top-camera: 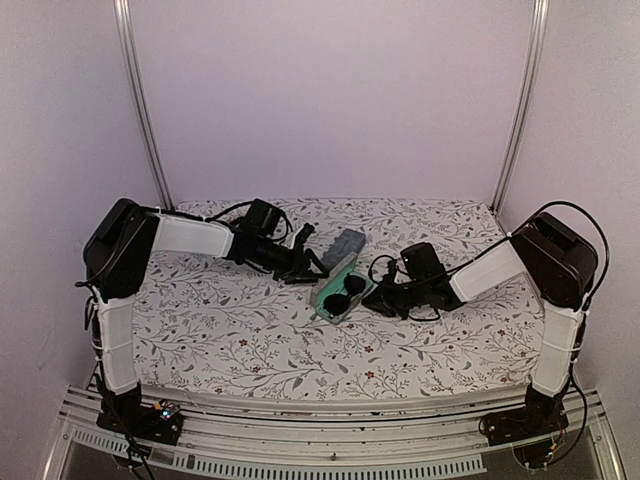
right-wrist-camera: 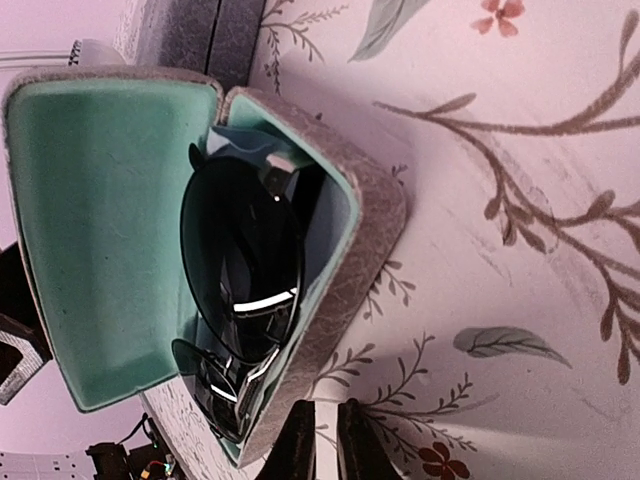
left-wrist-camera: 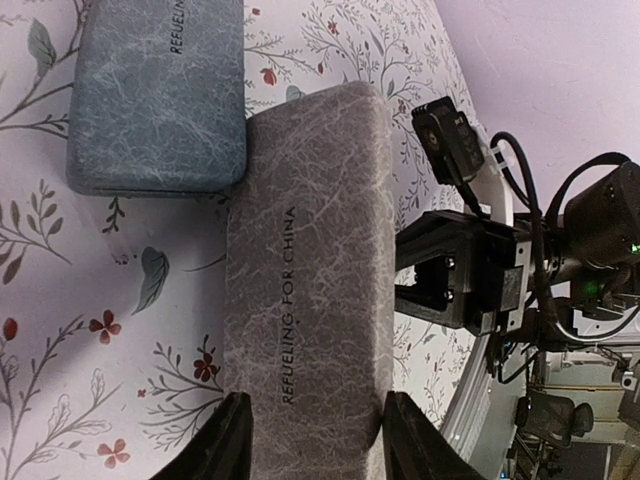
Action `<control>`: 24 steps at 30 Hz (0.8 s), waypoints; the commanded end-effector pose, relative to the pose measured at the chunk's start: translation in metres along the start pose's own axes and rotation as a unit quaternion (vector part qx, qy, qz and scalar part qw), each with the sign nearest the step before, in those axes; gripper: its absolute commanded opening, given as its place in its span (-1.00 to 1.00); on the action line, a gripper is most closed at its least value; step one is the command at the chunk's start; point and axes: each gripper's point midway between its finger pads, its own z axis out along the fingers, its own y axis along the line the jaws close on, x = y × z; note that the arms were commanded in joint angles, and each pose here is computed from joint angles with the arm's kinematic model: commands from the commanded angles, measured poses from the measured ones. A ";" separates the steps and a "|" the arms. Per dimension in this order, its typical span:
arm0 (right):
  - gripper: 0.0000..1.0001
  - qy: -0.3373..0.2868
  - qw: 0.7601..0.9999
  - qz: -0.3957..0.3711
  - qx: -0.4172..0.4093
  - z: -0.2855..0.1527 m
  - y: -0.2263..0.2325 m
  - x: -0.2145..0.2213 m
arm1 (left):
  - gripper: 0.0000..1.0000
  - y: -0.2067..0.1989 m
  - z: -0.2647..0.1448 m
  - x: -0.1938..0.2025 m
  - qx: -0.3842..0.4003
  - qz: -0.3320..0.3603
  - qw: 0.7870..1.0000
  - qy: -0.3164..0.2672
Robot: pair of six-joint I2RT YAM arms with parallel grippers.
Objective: Organize the sunglasses
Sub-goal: Close the sunglasses case at the center of the board.
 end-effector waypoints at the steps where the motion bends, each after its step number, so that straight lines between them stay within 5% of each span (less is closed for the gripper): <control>1: -0.85 0.029 0.999 0.013 0.031 -0.003 -0.013 0.016 | -0.07 -0.007 0.004 0.003 -0.007 0.020 1.000 0.001; 15: -0.94 0.047 0.997 0.026 0.059 0.024 -0.021 0.013 | -0.29 -0.014 0.020 0.014 -0.007 0.028 0.999 0.019; 24: -0.94 0.045 0.997 0.037 0.050 0.032 -0.019 0.010 | -0.15 -0.023 0.037 0.029 -0.004 0.033 0.999 0.039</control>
